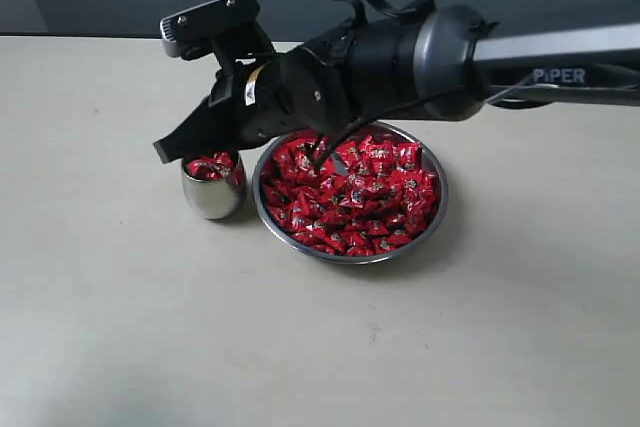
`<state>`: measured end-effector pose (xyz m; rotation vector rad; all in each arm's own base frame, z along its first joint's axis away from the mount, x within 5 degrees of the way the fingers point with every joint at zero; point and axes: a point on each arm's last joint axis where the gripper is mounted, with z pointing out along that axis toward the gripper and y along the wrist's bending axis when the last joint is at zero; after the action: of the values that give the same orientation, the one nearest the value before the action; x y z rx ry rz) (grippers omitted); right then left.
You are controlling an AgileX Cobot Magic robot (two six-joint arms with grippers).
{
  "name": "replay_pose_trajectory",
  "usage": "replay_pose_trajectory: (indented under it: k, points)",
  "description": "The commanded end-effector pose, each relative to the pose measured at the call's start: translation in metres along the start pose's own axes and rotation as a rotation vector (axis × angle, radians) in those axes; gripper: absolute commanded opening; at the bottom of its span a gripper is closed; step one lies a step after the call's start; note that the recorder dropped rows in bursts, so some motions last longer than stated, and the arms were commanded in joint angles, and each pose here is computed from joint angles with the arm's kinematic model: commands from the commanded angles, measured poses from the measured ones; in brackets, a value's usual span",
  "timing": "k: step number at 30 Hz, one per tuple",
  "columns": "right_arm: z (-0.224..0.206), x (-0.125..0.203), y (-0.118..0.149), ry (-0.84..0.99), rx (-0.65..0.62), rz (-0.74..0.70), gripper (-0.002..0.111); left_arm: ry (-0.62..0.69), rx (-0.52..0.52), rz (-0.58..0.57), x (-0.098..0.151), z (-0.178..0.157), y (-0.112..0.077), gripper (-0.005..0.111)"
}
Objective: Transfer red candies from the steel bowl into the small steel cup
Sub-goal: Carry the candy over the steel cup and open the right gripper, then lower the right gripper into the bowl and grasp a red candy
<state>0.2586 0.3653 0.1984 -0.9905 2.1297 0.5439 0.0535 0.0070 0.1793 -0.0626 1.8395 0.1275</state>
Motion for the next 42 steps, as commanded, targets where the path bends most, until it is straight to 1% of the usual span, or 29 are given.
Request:
replay_pose_trajectory:
  k: [1, 5, 13, 15, 20, 23, 27, 33, 34, 36, 37, 39, 40, 42]
  points:
    - [0.018, 0.010, 0.000, -0.013, 0.001, -0.018, 0.000, -0.019, 0.006, 0.002, -0.003, -0.001, 0.000, 0.000]
    - [0.025, 0.012, -0.001, -0.027, 0.003, -0.015, 0.000, -0.019, 0.006, 0.002, -0.003, -0.001, 0.000, 0.000]
    - [0.038, 0.016, -0.002, 0.006, 0.005, -0.020, 0.001, -0.019, 0.006, 0.002, -0.003, -0.001, 0.000, 0.000]
    - [0.039, 0.017, -0.002, 0.020, 0.007, -0.029, 0.006, -0.019, 0.006, 0.002, -0.003, -0.001, 0.000, 0.000]
    - [0.039, 0.020, -0.002, 0.048, 0.009, -0.043, 0.026, -0.019, 0.006, 0.002, -0.003, -0.001, 0.000, 0.000]
    - [0.036, 0.017, -0.002, 0.040, 0.009, -0.043, 0.032, -0.019, 0.006, 0.002, -0.003, -0.001, 0.000, 0.000]
    - [0.017, 0.003, 0.000, 0.021, 0.007, -0.046, 0.031, -0.019, 0.006, 0.002, -0.003, -0.001, 0.000, 0.000]
    - [-0.026, -0.016, 0.001, 0.055, 0.014, -0.071, 0.031, -0.019, 0.006, 0.002, -0.003, -0.001, 0.000, 0.000]
    - [-0.034, -0.019, 0.001, 0.061, 0.018, -0.081, 0.029, -0.019, 0.006, 0.002, -0.003, -0.001, 0.000, 0.000]
    - [-0.046, -0.023, 0.002, 0.075, 0.021, -0.087, 0.019, -0.019, 0.006, 0.002, -0.003, -0.001, 0.000, 0.000]
    - [-0.054, -0.024, 0.001, 0.089, 0.026, -0.094, 0.009, -0.019, 0.006, 0.002, -0.003, -0.001, 0.000, 0.000]
    - [-0.064, -0.024, 0.000, 0.135, 0.046, -0.111, 0.000, -0.019, 0.006, 0.002, -0.003, -0.001, 0.000, 0.000]
    - [-0.066, -0.022, -0.002, 0.160, 0.058, -0.110, 0.000, -0.019, 0.006, 0.002, -0.003, -0.001, 0.000, 0.000]
    - [-0.071, -0.011, -0.007, 0.223, 0.112, -0.142, 0.005, -0.019, 0.006, 0.002, -0.003, -0.001, 0.000, 0.000]
